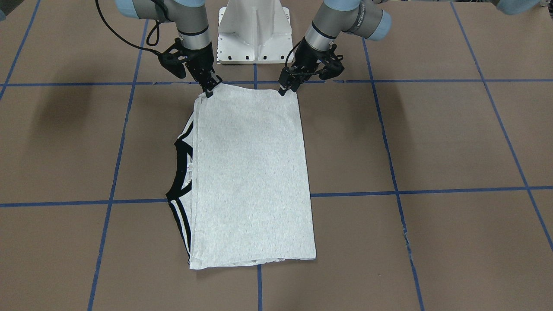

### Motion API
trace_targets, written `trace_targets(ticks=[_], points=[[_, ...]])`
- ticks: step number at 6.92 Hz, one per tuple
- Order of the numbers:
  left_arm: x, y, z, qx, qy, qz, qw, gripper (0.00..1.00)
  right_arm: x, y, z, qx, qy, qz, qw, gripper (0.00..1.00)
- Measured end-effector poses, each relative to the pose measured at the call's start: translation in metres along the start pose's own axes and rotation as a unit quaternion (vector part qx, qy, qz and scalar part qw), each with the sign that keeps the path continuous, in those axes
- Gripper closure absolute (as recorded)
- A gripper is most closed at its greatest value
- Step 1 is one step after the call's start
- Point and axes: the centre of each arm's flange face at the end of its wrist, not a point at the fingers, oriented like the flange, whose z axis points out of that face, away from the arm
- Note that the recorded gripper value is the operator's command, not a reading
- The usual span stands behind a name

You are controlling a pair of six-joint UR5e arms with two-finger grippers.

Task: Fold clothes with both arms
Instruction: 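Move the left gripper to the shirt's other near corner beside the right gripper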

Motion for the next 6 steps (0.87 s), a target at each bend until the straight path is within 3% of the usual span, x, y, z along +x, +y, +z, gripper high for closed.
trace_targets(ticks=[3, 4, 5, 6], points=[[-0.0152, 0.0123, 0.009, 0.013, -0.028, 0.006, 0.9995, 0.39, -0.0002, 0.0006, -0.0006, -0.001, -0.001, 0.0, 1.0, 1.0], [-0.0156, 0.0108, 0.0091, 0.016, -0.03, 0.007, 0.9994, 0.44, -0.0003, 0.0006, -0.0009, -0.001, -0.001, 0.0, 1.0, 1.0], [-0.0151, 0.0091, 0.0088, 0.018, -0.03, 0.009, 0.9994, 0.51, -0.0004, 0.0002, -0.001, -0.001, -0.001, 0.0, 1.0, 1.0], [-0.0145, 0.0079, 0.0084, 0.019, -0.03, 0.009, 0.9993, 0.69, -0.0002, -0.0002, -0.0009, 0.0, -0.001, 0.0, 1.0, 1.0]])
